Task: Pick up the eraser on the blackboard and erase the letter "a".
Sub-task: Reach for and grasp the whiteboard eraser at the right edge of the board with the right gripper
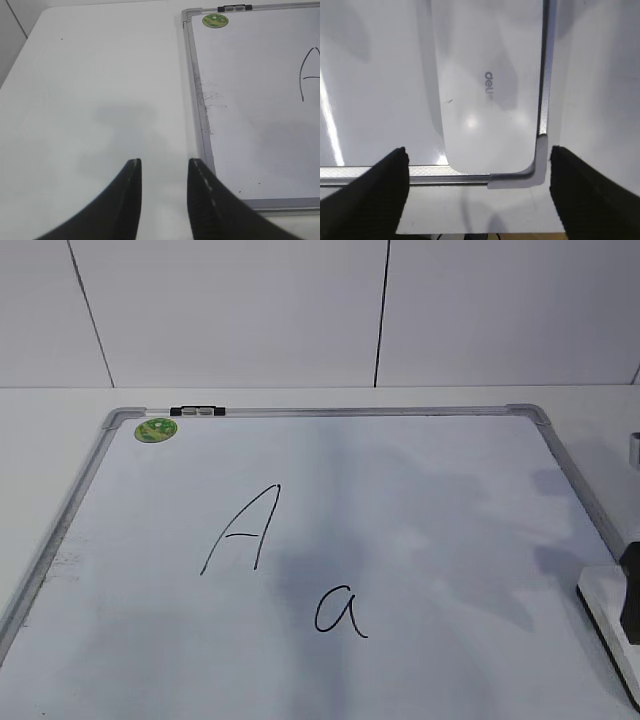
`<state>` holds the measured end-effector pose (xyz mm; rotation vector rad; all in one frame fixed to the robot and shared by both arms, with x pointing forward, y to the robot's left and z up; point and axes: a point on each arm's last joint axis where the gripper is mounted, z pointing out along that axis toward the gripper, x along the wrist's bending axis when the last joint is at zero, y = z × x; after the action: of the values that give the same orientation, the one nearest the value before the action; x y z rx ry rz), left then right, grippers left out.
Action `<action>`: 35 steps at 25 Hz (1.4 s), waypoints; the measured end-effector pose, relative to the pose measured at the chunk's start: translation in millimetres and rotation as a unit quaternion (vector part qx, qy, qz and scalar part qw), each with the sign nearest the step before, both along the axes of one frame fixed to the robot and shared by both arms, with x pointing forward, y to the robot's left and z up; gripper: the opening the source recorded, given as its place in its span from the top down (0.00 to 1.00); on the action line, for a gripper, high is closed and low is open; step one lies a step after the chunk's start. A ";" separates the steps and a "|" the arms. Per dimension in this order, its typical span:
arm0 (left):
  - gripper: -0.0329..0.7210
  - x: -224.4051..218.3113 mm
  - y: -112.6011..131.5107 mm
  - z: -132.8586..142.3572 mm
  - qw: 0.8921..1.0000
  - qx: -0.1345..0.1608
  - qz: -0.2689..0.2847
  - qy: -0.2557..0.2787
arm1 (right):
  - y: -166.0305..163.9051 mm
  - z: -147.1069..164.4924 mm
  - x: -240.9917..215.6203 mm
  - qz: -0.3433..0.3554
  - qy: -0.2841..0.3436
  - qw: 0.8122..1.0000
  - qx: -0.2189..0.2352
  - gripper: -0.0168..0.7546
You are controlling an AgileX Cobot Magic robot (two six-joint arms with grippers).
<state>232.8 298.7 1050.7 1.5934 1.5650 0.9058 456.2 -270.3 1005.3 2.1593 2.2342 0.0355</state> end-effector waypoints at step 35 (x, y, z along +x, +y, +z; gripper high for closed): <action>0.65 0.0 0.0 0.0 1.000 0.000 0.000 0.000 | 0.1 -39.4 27.5 -0.030 0.022 0.999 -0.022 0.10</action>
<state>232.8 298.7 1050.7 1.5934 1.5650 0.9058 483.7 -270.1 965.9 2.2229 2.1698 -0.0622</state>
